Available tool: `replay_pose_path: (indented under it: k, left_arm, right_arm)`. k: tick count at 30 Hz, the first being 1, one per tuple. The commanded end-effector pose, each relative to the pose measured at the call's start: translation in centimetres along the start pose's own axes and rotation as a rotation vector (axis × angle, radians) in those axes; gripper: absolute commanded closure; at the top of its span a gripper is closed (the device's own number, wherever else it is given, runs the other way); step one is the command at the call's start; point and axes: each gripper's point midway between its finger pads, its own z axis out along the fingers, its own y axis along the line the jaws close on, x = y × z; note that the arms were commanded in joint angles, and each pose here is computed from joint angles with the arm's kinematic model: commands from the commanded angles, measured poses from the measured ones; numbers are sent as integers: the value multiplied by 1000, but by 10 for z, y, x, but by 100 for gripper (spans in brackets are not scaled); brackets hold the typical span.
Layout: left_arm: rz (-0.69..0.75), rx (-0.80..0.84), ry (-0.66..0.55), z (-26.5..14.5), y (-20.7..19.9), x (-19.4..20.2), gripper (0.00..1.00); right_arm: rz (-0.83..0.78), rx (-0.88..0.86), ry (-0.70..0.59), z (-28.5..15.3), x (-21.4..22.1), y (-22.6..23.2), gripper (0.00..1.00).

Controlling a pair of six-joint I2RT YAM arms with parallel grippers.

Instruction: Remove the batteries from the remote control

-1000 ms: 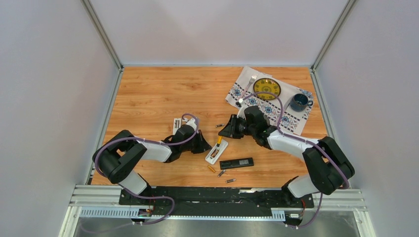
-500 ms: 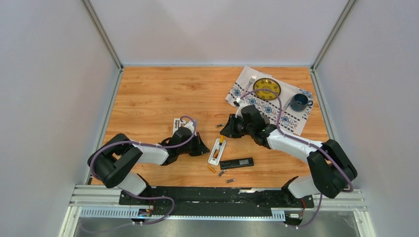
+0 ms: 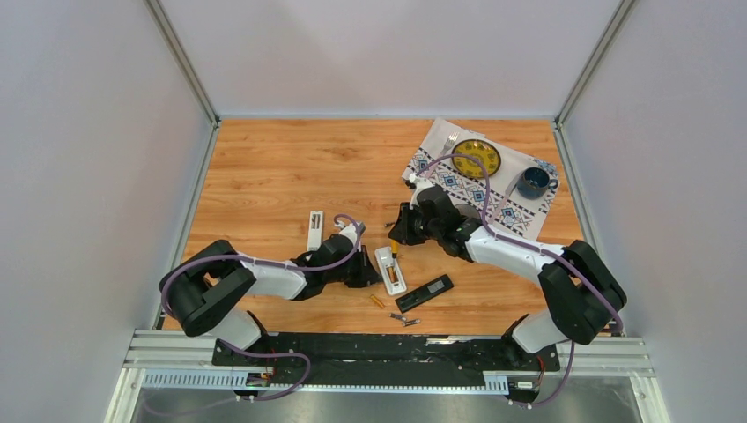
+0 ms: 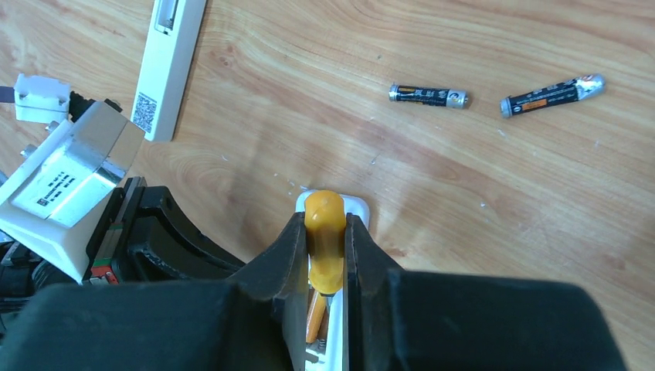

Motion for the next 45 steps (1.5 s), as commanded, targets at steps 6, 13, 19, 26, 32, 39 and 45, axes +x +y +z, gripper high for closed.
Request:
replay_pose_path:
  k: [6, 13, 19, 26, 32, 39, 45]
  left_arm:
    - [-10, 40, 21, 15, -12, 6, 100]
    - [-14, 21, 13, 15, -8, 8, 100]
    - [-21, -22, 23, 16, 1, 12, 100]
    - [-32, -28, 30, 22, 1, 11, 100]
    - [-33, -38, 38, 26, 4, 13, 100]
    - [-31, -45, 40, 26, 5, 13, 100]
    - [-26, -40, 46, 27, 3, 13, 100]
  right_arm:
    - [-84, -111, -86, -5, -25, 32, 100]
    - [-75, -124, -21, -2, -17, 35, 100]
    - [10, -39, 23, -10, 8, 5, 100]
    - [112, -77, 2, -17, 13, -8, 100]
    - [156, -117, -43, -17, 8, -8, 100]
    - [126, -24, -146, -23, -15, -21, 100]
    - [87, 78, -249, -30, -33, -32, 100]
